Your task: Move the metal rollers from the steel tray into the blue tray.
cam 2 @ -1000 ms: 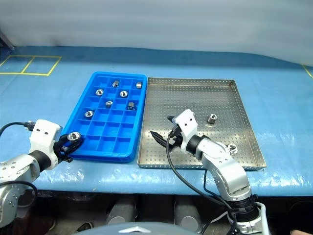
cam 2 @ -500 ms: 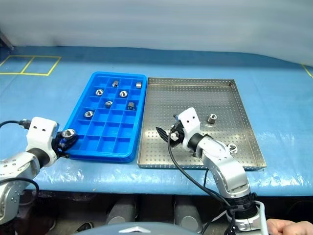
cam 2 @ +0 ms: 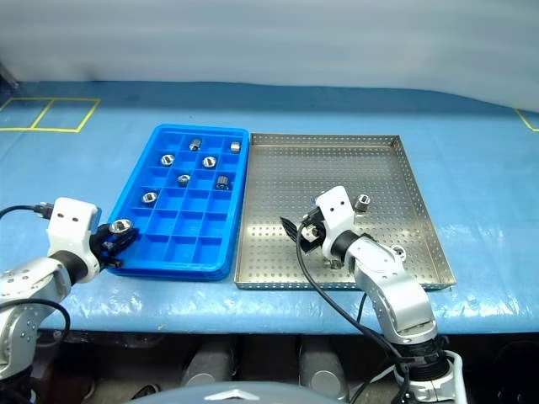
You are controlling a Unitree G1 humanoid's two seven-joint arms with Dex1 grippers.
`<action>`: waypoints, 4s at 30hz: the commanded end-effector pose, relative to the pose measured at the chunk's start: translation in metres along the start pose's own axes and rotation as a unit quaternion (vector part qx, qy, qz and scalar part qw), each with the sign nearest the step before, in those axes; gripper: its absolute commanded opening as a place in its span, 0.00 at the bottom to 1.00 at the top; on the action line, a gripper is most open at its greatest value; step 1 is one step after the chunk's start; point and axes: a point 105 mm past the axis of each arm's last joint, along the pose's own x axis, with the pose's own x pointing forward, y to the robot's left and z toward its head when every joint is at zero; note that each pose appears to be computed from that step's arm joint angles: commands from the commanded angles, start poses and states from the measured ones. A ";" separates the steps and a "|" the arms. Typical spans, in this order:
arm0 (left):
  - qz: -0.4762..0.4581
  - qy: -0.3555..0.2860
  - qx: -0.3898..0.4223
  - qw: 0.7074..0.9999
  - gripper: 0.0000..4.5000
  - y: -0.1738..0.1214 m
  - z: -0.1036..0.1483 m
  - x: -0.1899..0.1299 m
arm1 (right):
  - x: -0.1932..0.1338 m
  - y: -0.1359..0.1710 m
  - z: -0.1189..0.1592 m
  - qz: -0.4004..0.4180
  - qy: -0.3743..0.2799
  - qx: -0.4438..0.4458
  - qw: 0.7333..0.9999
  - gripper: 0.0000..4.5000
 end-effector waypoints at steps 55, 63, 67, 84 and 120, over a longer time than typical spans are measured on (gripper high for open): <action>-0.280 -0.126 0.075 0.949 1.00 -0.260 0.115 0.174 | -0.049 -0.016 0.015 -0.122 -0.028 -0.043 0.991 1.00; -0.262 -0.109 0.079 0.956 0.72 -0.251 0.103 0.179 | -0.044 -0.018 0.015 -0.123 -0.027 -0.041 0.991 1.00; -0.255 -0.105 0.070 0.959 0.42 -0.244 0.098 0.181 | -0.043 -0.018 0.015 -0.122 -0.027 -0.039 0.991 1.00; -0.275 -0.212 0.058 0.936 0.42 -0.166 0.133 0.120 | -0.027 0.010 0.005 -0.022 -0.011 -0.037 0.999 1.00; -0.007 -0.094 0.034 0.995 0.42 -0.031 0.051 0.031 | -0.005 0.018 0.010 0.043 -0.020 -0.018 0.999 1.00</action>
